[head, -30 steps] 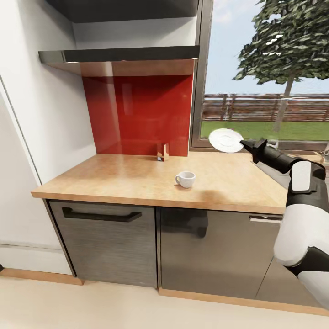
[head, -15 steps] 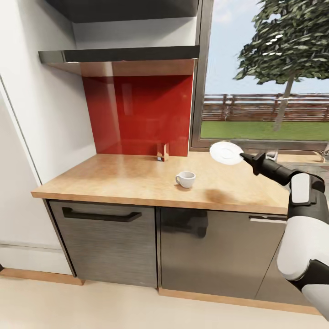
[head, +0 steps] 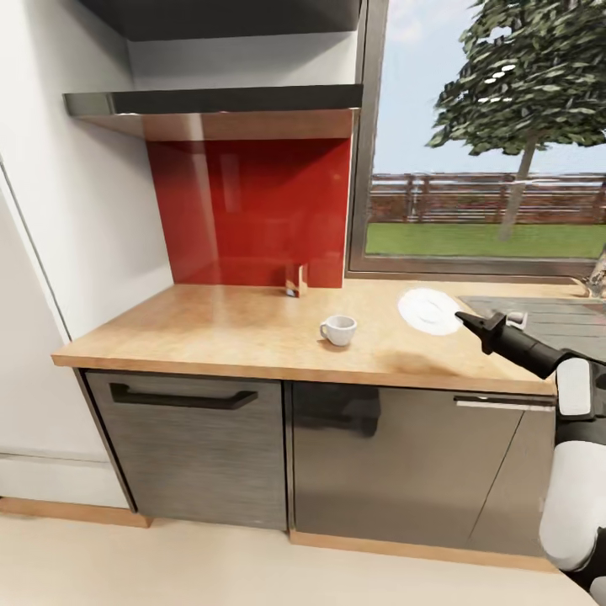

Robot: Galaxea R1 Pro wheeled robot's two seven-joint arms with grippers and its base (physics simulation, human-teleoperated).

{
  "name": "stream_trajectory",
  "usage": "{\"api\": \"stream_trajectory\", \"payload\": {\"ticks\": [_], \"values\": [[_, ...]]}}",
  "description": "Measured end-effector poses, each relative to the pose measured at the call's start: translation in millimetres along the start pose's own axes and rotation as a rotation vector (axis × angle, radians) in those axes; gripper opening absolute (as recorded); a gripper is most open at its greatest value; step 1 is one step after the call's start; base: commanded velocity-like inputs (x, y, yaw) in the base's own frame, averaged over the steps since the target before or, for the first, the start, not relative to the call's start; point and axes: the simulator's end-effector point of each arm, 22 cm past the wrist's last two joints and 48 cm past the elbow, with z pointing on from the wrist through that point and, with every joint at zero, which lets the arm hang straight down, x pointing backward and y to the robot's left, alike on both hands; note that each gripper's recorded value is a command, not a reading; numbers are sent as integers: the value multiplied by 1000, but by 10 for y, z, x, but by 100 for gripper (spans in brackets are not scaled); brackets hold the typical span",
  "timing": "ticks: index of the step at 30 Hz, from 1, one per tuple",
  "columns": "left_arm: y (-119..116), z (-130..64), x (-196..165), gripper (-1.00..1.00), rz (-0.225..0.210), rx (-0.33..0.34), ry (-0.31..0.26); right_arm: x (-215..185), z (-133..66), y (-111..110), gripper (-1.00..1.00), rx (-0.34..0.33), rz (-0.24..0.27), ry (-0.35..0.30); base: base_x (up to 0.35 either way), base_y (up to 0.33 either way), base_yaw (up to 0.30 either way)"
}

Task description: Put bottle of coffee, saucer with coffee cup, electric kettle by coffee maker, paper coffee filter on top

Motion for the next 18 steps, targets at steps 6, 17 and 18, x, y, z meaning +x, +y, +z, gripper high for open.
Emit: {"api": "stream_trajectory", "payload": {"ticks": [6, 17, 18], "values": [[-28, 27, 12, 100, 0, 5, 0, 0, -96, -14, -100, -1, -17, -2, 24, -14, -226], [-58, 57, 38, 100, -1, 11, 4, -191, -386, 122, -100, 21, -138, -42, 105, -81, -45], [-59, 59, 38, 100, -1, 11, 4, -221, -414, 116, -100, 27, -147, -44, 29, -21, -4]]}}
